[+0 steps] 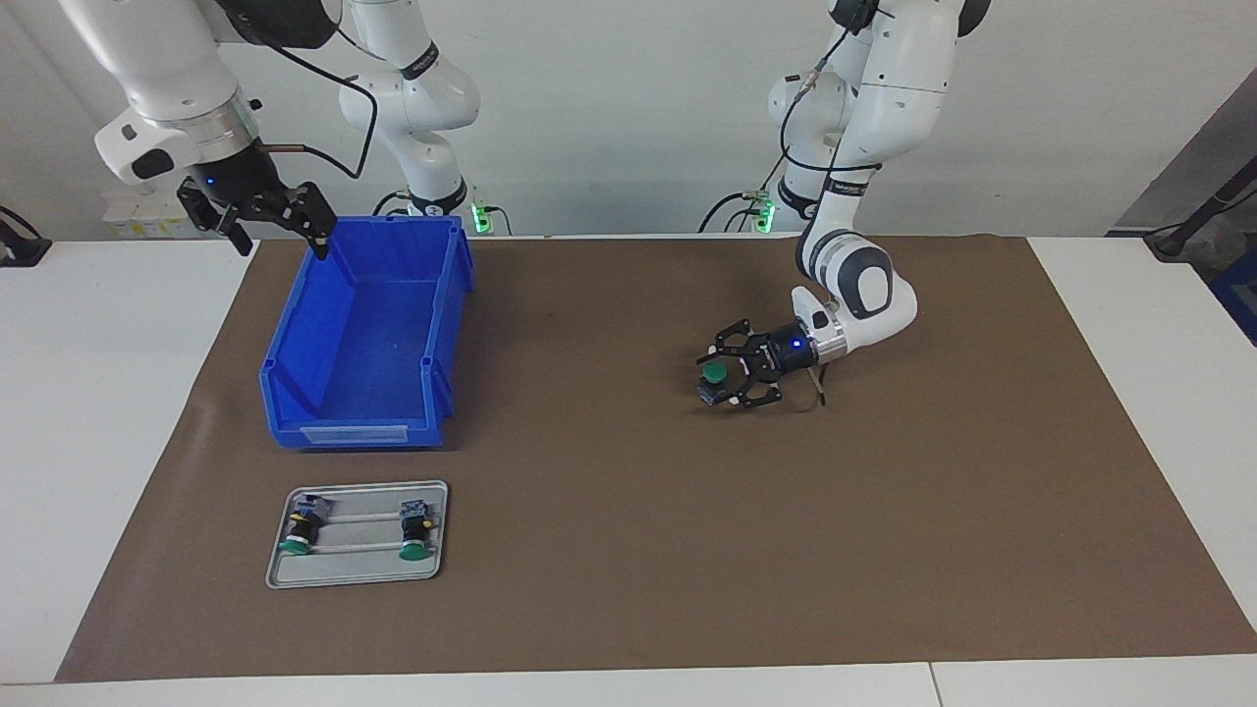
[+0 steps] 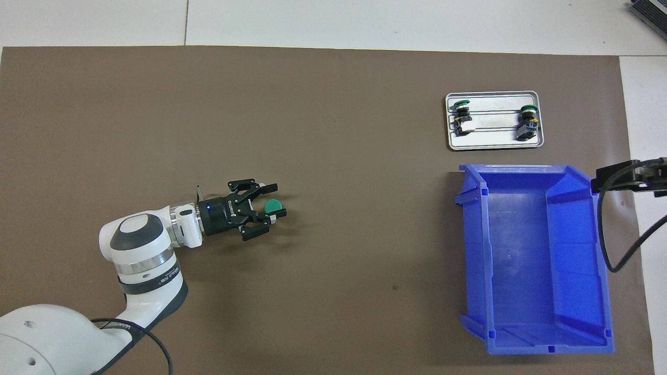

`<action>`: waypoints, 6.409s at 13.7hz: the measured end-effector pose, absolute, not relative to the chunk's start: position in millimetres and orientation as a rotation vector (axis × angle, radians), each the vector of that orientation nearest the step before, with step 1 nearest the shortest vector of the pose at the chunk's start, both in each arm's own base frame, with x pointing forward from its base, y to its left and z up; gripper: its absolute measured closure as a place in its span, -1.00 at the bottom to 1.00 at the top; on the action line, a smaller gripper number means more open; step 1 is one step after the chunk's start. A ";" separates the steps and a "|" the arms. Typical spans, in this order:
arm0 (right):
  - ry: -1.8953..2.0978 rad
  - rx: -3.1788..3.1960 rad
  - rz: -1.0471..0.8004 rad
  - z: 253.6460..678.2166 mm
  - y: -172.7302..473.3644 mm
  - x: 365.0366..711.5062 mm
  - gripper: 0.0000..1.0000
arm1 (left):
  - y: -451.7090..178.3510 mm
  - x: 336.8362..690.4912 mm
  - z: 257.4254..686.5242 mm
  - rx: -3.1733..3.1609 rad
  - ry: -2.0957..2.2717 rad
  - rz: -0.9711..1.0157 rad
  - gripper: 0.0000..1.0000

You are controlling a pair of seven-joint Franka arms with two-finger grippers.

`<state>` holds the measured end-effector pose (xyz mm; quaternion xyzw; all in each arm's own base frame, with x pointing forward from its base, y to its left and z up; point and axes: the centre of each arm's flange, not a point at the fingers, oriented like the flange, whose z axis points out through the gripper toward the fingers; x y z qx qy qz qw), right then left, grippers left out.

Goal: Place and press button with both arms

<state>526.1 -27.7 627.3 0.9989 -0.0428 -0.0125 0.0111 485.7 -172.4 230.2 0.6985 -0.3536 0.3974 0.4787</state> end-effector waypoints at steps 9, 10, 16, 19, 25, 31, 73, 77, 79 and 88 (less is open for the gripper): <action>-0.134 3.116 -0.039 627.3 -27.7 526.1 -1.00 | -173.1 515.2 285.8 1.766 -0.760 0.973 -0.59; -0.134 3.116 -0.039 627.3 -27.7 526.1 -1.00 | -176.4 521.9 301.1 1.806 -0.736 0.975 -0.59; -0.134 3.116 -0.039 627.3 -27.7 526.1 -1.00 | -233.0 523.5 389.1 2.068 -0.591 1.021 -0.59; -0.134 3.116 -0.039 627.3 -27.7 526.1 -1.00 | -252.0 505.3 400.4 2.203 -0.539 1.050 -0.59; -0.134 3.116 -0.039 627.3 -27.7 526.1 -1.00 | -269.5 487.1 409.3 2.317 -0.459 1.077 -0.66; -0.134 3.116 -0.039 627.3 -27.7 526.1 -1.00 | -297.6 481.9 441.9 2.279 -0.291 1.071 -0.67; -0.134 3.116 -0.039 627.3 -27.7 526.1 -1.00 | -196.2 578.6 539.3 2.313 -1.149 1.265 -1.00; -0.134 3.116 -0.039 627.3 -27.7 526.1 -1.00 | -175.6 579.5 541.4 2.311 -1.444 1.046 -1.00; -0.134 3.116 -0.039 627.3 -27.7 526.1 -1.00 | -170.6 575.5 536.9 2.309 -1.565 0.893 -1.00; -0.134 3.116 -0.039 627.3 -27.7 526.1 -1.00 | -155.4 534.8 547.5 2.771 -1.183 0.166 -1.00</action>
